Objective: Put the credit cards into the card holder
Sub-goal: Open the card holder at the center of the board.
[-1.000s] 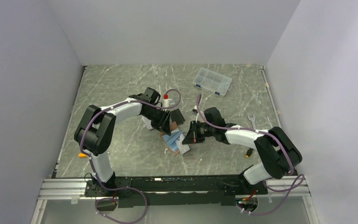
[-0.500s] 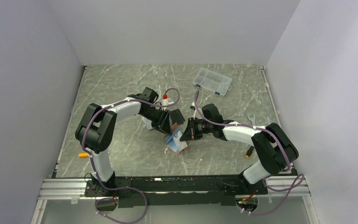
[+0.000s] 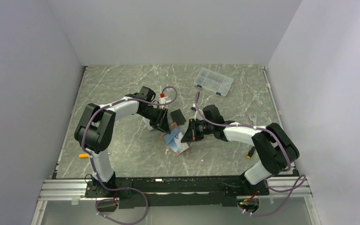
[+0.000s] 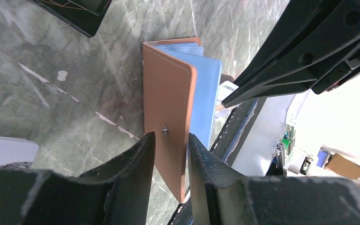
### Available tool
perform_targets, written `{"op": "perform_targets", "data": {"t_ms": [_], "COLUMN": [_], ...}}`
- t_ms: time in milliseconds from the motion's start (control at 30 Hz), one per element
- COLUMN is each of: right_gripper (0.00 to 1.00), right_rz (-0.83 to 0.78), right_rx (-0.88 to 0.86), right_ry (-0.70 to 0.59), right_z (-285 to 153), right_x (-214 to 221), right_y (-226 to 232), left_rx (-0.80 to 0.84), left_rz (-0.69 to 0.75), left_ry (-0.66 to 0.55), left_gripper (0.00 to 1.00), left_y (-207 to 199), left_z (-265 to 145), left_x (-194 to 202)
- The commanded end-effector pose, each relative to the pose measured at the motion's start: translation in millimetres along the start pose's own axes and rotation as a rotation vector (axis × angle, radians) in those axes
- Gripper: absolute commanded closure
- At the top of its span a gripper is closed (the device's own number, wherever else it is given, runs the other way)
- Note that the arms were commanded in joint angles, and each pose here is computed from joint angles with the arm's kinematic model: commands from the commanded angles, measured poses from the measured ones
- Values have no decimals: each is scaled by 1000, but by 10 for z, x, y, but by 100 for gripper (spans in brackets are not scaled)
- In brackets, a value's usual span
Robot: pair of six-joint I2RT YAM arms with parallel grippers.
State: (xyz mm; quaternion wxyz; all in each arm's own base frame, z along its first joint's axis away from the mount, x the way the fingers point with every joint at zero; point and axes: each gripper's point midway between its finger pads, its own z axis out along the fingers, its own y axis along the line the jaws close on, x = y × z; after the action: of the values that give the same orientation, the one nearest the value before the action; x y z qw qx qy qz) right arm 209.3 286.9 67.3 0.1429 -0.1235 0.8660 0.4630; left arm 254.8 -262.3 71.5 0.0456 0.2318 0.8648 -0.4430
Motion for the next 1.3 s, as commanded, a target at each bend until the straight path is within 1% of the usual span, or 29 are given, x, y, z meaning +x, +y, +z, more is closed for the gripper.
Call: {"op": "perform_targets", "data": {"t_ms": [0,233,300,433,600,733,800,967,1267], "right_gripper": [100,100,100,100,100,100,100,100,100], "right_rz": [-22,5,0,0,1,-14,-24,-49,-81], "right_rx": [-18,-21,-19,-14,-10,-18,-21,-36,-55], "right_ry": [2,17,15,16,20,6,-6,-19,-36], "right_z": [37,92,94,92,88,67,61,67,75], "right_x": [23,103,92,101,140,91,41,-76,-210], "right_y": [-29,-101,-95,-103,-118,-69,-39,44,155], "left_rx": [-47,-210,-231,-222,-197,-118,-76,-15,1], "left_rz": [57,78,76,85,55,22,16,-3,-47], "left_ry": [-33,-25,-24,-35,-35,-28,-26,-23,-14], "left_gripper": [64,65,65,65,67,78,81,81,79], "left_y": [30,294,326,285,269,188,139,93,135], "left_z": [-64,-123,-135,-157,-154,-104,-76,-14,57], "left_x": [-100,-70,-76,-122,-140,-128,-115,-26,109]}}
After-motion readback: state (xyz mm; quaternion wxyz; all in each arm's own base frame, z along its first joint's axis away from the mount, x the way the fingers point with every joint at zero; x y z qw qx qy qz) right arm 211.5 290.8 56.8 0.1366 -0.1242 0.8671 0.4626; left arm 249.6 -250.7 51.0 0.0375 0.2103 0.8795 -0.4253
